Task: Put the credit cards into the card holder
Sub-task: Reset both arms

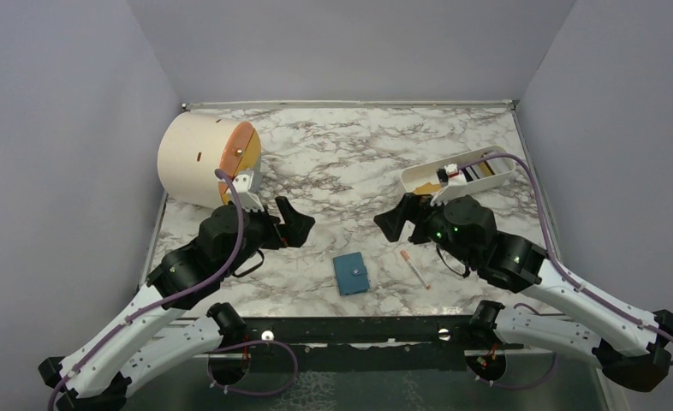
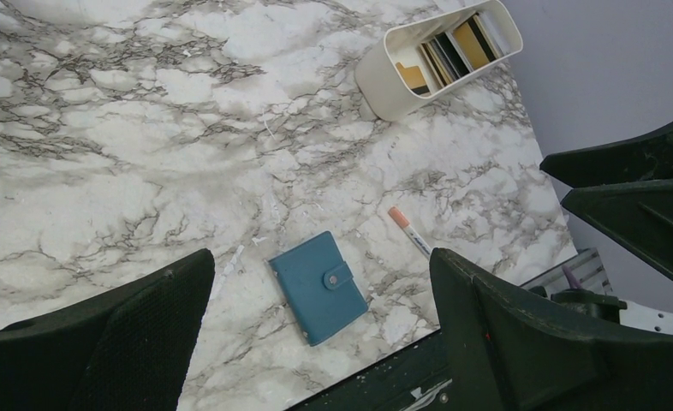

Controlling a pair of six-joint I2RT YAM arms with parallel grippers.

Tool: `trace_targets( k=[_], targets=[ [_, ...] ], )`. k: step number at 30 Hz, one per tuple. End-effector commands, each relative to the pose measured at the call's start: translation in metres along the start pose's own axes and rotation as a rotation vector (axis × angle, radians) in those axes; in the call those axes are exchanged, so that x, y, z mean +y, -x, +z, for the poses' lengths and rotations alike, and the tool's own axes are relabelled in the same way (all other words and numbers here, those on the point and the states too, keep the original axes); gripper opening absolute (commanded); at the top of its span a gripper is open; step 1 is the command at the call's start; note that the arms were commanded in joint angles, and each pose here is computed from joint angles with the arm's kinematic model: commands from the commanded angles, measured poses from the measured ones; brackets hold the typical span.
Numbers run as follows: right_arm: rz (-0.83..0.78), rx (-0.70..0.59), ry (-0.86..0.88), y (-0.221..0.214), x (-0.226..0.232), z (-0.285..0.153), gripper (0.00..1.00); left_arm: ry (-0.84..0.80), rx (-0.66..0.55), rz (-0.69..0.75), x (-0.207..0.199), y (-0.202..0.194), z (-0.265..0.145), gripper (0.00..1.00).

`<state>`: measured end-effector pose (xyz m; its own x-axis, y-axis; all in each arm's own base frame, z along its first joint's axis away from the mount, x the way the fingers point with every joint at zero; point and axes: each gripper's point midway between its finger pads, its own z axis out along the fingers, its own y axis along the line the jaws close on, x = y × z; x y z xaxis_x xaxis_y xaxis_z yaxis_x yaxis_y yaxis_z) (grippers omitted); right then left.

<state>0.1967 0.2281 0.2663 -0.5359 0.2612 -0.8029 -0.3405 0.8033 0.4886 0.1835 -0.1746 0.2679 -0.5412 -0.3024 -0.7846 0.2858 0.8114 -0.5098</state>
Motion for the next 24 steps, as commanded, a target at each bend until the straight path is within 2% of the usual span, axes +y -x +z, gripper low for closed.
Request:
trace_targets(
  k=[1,8,24],
  targets=[
    [-0.007,-0.029,0.043,0.016,0.013,-0.006,0.96,-0.031,-0.044,-0.012,-0.011,0.016,-0.005,0.99],
    [-0.011,-0.059,0.061,0.028,0.018,-0.013,0.96,-0.036,-0.069,0.002,-0.014,0.026,-0.008,0.99],
    [-0.003,-0.027,0.061,0.01,0.012,-0.008,0.96,-0.016,-0.056,-0.027,-0.005,0.014,-0.005,0.99]
  ],
)
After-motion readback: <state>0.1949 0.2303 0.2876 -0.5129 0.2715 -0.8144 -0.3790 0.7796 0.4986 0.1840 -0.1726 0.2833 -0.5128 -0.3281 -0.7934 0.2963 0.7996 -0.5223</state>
